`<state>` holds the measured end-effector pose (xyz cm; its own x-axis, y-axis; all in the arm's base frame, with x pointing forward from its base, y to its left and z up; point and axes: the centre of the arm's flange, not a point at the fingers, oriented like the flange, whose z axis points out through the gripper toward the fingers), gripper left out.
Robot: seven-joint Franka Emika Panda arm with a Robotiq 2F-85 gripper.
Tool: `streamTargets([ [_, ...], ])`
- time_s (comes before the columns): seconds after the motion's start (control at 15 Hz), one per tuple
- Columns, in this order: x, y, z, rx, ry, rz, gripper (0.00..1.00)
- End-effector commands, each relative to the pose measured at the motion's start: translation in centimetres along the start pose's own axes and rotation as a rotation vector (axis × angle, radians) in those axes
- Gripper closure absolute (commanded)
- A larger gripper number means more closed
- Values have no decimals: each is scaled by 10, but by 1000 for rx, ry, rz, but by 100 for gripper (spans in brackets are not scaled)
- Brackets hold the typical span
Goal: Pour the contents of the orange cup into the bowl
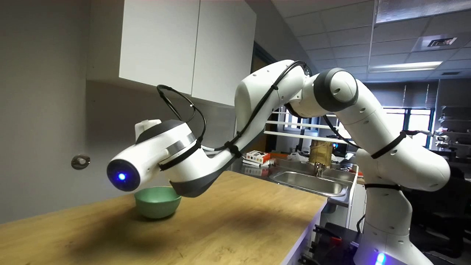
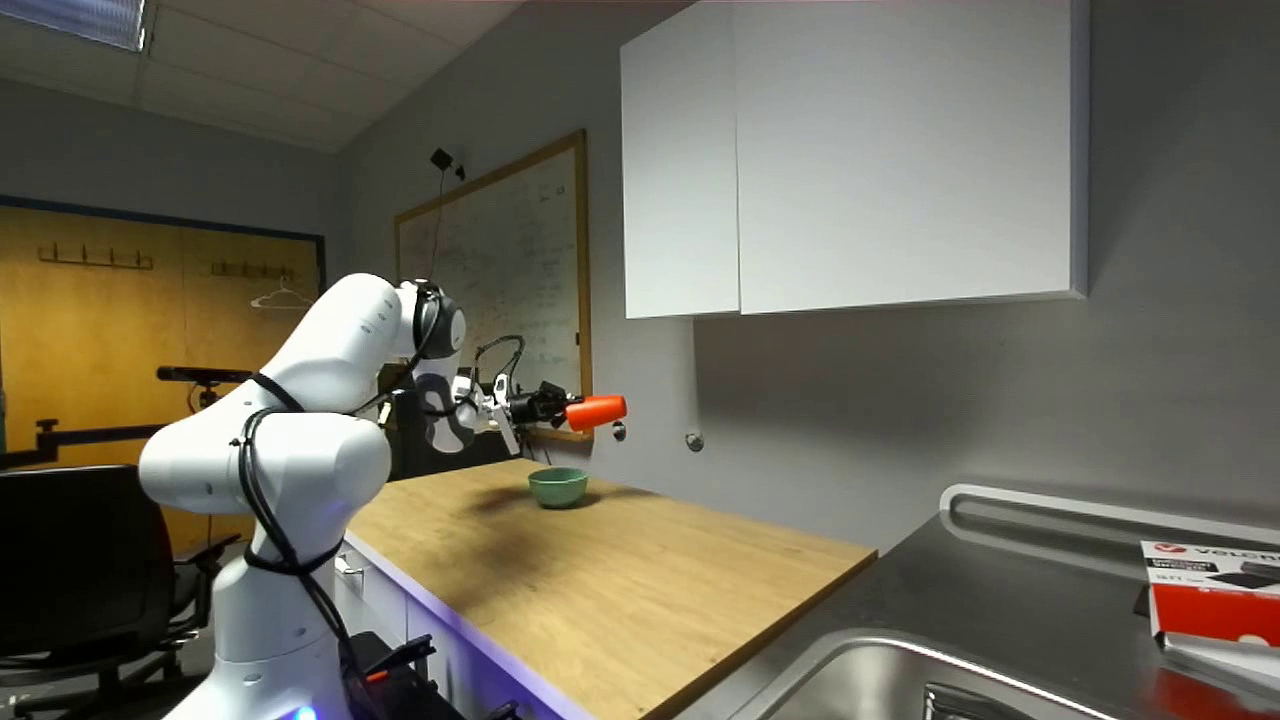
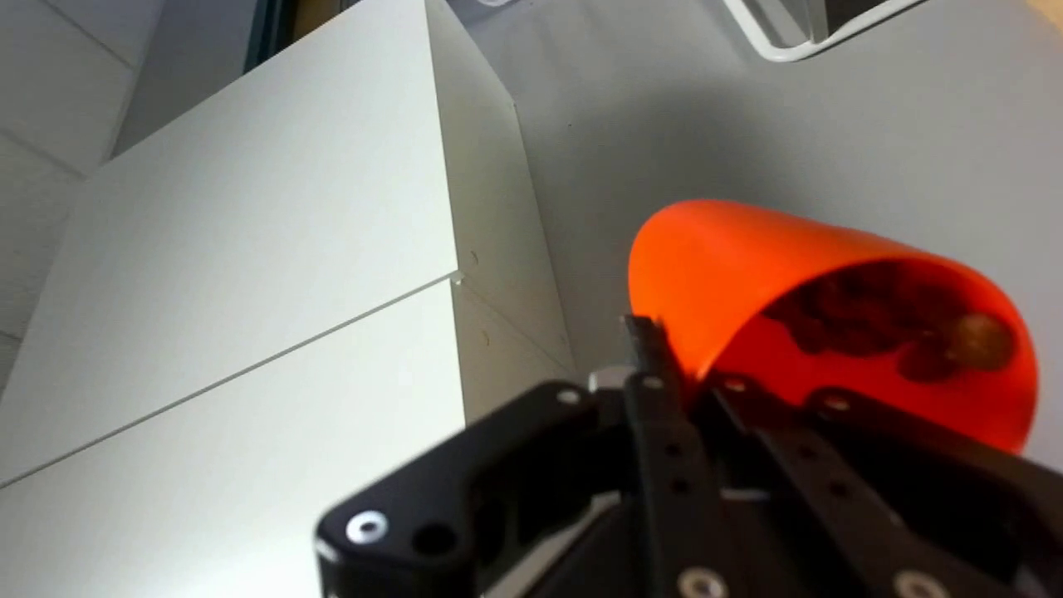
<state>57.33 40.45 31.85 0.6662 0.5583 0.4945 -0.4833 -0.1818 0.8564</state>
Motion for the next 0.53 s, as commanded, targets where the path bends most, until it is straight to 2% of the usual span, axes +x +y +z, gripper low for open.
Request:
streamTargets([
  [0.0, 7, 3, -2, -66, 39, 30, 98],
  [0.47, 8, 3, -2, -132, 76, 44, 98],
])
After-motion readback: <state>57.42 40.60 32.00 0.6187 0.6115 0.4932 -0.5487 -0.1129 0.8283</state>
